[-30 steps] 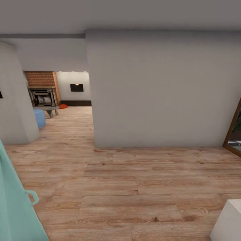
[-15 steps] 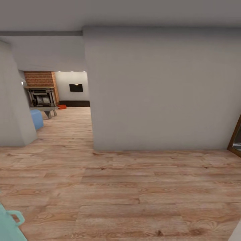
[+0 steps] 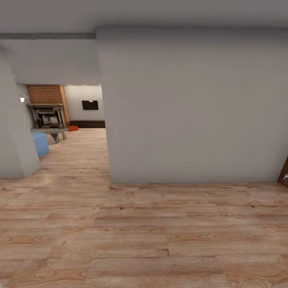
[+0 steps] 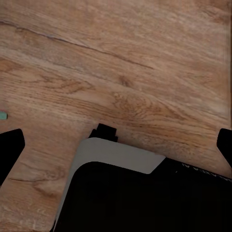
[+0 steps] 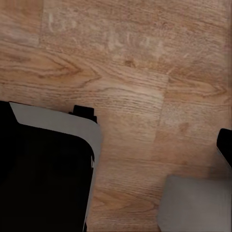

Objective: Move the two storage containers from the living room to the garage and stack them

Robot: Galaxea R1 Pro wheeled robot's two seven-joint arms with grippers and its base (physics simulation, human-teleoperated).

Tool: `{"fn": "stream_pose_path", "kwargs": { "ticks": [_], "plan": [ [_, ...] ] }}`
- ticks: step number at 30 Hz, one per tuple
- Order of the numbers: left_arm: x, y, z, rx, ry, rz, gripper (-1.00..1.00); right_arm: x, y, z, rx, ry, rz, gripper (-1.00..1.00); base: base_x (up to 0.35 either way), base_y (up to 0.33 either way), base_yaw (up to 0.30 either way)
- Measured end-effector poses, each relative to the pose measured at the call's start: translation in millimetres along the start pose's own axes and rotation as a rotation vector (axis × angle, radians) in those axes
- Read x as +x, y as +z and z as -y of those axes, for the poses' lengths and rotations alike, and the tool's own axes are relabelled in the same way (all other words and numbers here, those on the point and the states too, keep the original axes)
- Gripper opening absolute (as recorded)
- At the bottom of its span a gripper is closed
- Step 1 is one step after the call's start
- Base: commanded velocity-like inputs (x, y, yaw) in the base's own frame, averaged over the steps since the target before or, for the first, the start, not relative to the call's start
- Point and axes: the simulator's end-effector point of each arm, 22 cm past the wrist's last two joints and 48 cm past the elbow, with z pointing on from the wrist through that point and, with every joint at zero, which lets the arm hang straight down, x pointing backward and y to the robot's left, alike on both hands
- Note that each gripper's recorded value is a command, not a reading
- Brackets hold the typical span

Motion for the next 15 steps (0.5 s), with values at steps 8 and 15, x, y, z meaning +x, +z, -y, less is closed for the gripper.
{"fn": "stream_pose_path", "kwargs": {
  "ticks": [8,15],
  "plan": [
    [0.1,0.0,0.4,0.001,0.0,0.0,1.0,0.1,0.0,0.5,0.001,0.0,0.0,1.0,0.323,0.0,0.0],
    [0.5,0.0,0.2,0.0,0.0,-0.001,1.0,0.0,0.0,0.6,0.001,0.001,0.0,1.0,0.323,0.0,0.0]
  ]
}}
